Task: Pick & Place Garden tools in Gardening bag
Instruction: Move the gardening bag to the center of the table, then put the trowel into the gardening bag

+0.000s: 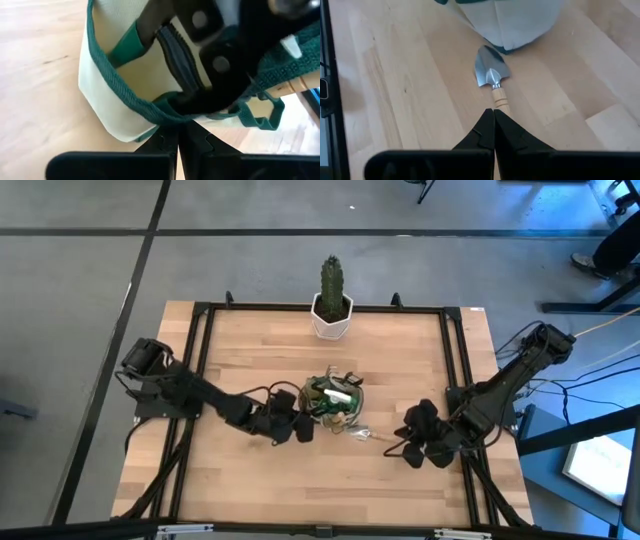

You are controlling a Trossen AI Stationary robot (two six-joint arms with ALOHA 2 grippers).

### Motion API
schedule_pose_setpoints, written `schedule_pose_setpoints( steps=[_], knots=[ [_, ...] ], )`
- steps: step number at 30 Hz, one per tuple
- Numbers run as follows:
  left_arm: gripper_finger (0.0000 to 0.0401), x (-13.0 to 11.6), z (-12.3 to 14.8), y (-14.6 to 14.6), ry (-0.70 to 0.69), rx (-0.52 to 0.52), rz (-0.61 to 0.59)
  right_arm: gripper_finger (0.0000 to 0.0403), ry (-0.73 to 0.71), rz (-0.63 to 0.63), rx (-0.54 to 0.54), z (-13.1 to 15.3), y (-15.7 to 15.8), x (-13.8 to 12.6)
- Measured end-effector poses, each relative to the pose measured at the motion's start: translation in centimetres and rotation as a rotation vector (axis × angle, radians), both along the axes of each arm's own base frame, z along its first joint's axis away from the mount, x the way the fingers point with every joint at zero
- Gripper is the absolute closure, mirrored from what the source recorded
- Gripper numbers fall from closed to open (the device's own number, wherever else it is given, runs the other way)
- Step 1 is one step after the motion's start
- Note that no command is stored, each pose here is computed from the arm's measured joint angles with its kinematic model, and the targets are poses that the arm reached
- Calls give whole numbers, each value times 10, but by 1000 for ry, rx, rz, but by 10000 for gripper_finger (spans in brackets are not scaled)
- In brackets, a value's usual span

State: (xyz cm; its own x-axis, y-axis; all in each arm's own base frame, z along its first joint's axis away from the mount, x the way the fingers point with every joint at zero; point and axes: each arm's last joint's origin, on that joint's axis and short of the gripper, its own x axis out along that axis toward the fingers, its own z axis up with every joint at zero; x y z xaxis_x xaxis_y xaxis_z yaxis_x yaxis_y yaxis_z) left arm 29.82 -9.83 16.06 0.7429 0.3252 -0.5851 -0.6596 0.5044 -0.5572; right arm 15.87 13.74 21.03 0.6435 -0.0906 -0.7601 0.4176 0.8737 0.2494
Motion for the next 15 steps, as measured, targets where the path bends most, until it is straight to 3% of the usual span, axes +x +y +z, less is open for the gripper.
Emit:
schedule_pose_setpoints(
  steps=[5, 9, 15],
  knots=[
    [400, 2, 3, 4, -9, -32, -7, 403, 13, 31, -13, 1, -2, 0],
    [400, -9, 23, -11, -111, -14, 37, 403, 3, 51, -8, -1, -4, -1],
    [399, -32, 47, -20, -184, 32, 107, 403, -84, 60, 137, -24, -14, -4]
  ],
)
